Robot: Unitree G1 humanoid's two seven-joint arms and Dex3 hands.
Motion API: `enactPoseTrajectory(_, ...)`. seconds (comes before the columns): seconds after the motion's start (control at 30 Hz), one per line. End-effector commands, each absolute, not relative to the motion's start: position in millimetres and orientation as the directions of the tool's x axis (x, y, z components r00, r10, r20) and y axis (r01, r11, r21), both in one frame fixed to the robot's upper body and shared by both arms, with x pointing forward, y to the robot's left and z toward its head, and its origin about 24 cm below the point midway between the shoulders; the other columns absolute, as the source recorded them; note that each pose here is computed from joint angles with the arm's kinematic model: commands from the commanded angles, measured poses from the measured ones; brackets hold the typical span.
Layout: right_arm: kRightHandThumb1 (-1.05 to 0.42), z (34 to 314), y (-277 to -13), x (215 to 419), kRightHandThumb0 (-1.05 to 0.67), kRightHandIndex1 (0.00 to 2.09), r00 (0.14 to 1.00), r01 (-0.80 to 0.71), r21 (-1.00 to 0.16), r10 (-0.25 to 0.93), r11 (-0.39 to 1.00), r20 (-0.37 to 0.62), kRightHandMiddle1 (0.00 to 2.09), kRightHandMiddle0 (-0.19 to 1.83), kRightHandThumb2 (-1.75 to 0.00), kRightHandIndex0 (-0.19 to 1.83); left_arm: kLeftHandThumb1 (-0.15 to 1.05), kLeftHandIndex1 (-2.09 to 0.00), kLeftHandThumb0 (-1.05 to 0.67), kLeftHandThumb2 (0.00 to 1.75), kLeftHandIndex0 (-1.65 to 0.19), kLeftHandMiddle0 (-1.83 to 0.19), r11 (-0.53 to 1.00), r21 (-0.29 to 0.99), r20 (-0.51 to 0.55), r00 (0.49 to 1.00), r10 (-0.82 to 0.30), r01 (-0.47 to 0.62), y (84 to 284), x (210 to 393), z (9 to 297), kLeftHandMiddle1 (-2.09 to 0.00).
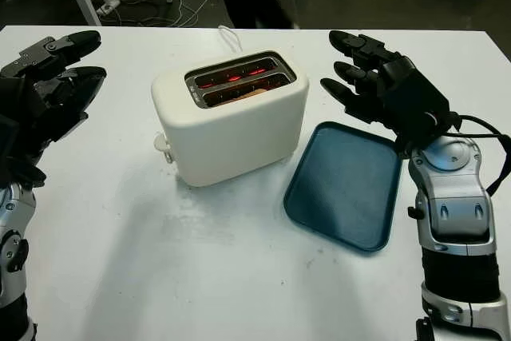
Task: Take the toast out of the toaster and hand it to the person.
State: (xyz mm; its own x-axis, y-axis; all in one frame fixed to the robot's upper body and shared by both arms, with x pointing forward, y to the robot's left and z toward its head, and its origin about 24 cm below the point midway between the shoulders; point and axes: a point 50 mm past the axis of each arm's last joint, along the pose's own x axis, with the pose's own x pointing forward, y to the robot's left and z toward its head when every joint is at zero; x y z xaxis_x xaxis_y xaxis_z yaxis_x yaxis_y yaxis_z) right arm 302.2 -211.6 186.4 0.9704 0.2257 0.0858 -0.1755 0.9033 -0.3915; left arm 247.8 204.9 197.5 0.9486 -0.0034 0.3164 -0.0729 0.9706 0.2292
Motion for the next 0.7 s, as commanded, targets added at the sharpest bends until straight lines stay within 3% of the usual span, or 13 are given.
enactPoseTrajectory(0.0, -0.92, 186.8, -211.3, 300.2, -0.45, 0.01, 0.971, -0.172, -0.378, 0.221, 0.91, 0.088, 0.01, 0.34, -0.29, 0.35, 0.92, -0.28, -0.69, 0.18, -0.5, -0.21, 0.971, 0.227, 0.318, 0.948, 0.001, -0.078, 206.0, 245.5, 196.1, -0.94)
enactPoseTrajectory(0.67, -0.92, 188.4, -209.4, 297.4, -0.4, 0.0, 0.975, -0.177, -0.36, 0.213, 0.916, 0.065, 0.0, 0.31, -0.31, 0.3, 0.92, -0.35, -0.69, 0.18, -0.46, -0.22, 0.974, 0.216, 0.312, 0.95, 0.002, -0.073, 204.3, 244.5, 195.0, -0.91)
